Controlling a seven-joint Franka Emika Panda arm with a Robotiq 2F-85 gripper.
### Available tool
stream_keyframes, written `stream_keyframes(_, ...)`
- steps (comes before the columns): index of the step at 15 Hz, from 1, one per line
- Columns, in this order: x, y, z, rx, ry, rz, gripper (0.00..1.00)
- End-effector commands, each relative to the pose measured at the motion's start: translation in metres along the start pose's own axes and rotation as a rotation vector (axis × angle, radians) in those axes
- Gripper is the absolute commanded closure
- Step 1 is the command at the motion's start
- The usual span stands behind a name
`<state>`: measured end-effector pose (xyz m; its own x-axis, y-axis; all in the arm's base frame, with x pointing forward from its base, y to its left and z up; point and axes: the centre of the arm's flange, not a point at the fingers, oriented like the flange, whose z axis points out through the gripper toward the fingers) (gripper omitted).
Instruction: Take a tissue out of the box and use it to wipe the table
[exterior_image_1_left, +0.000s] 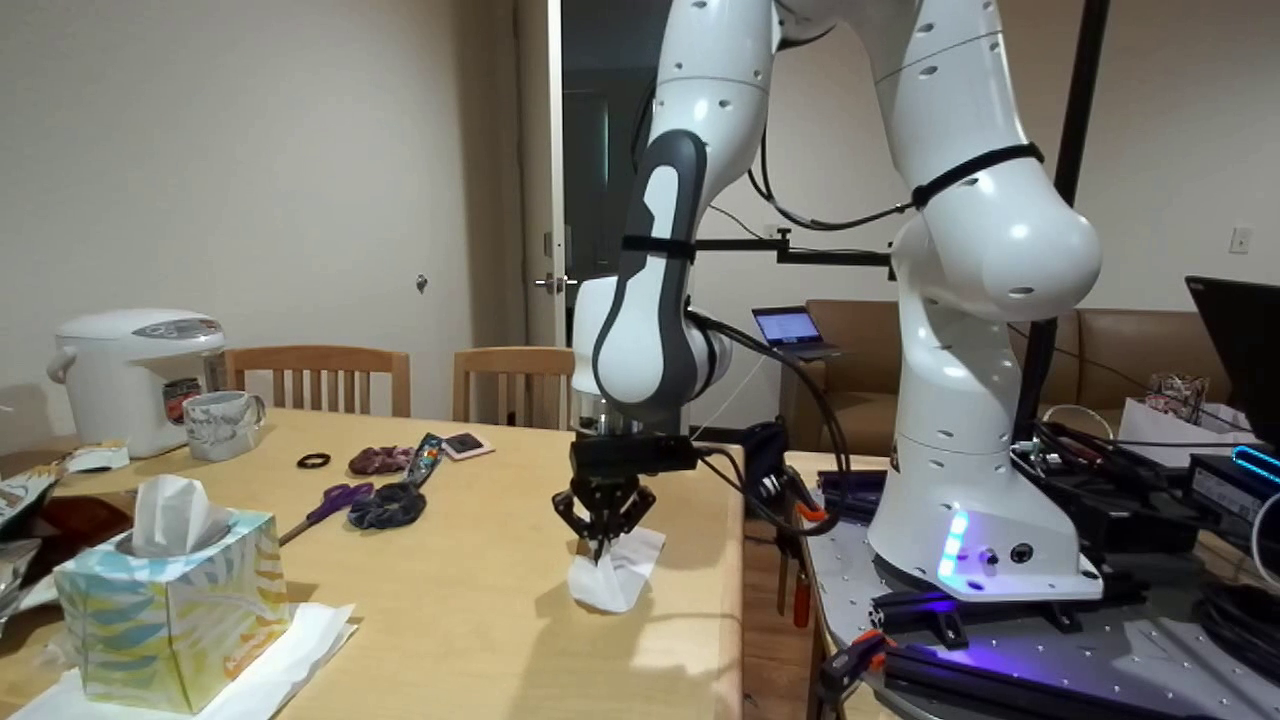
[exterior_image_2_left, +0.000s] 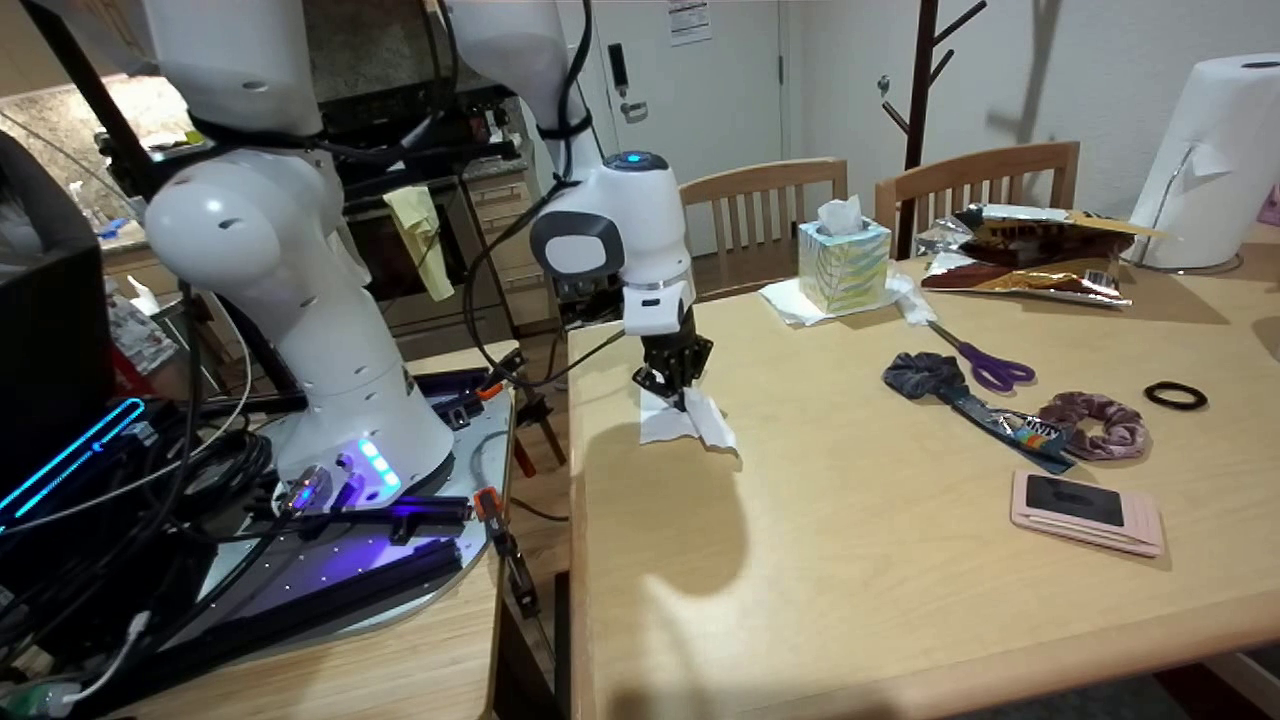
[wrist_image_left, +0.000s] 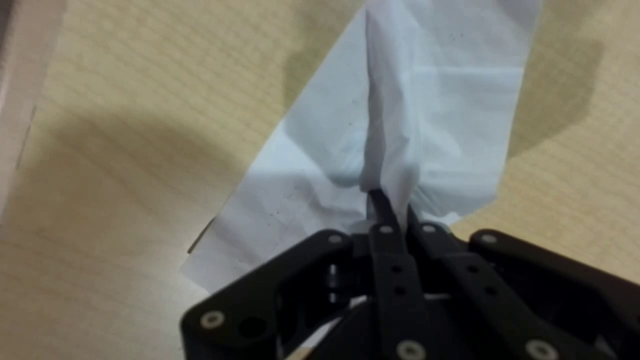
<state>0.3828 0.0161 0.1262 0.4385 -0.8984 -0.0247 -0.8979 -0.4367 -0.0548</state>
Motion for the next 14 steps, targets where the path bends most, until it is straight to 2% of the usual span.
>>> stream_keyframes(1, -0.014, 0.035, 0.011, -0.030, -0.012, 0.025, 1.00)
stream_keyframes(12, -0.019, 0.043, -0.011, -0.019, 0.000, 0.003, 1.00)
stream_keyframes(13, -0.020, 0.044, -0.012, -0.012, 0.000, 0.002, 0.74)
stream_keyframes(14, -0.020, 0.045, -0.013, -0.017, -0.004, -0.001, 0.73)
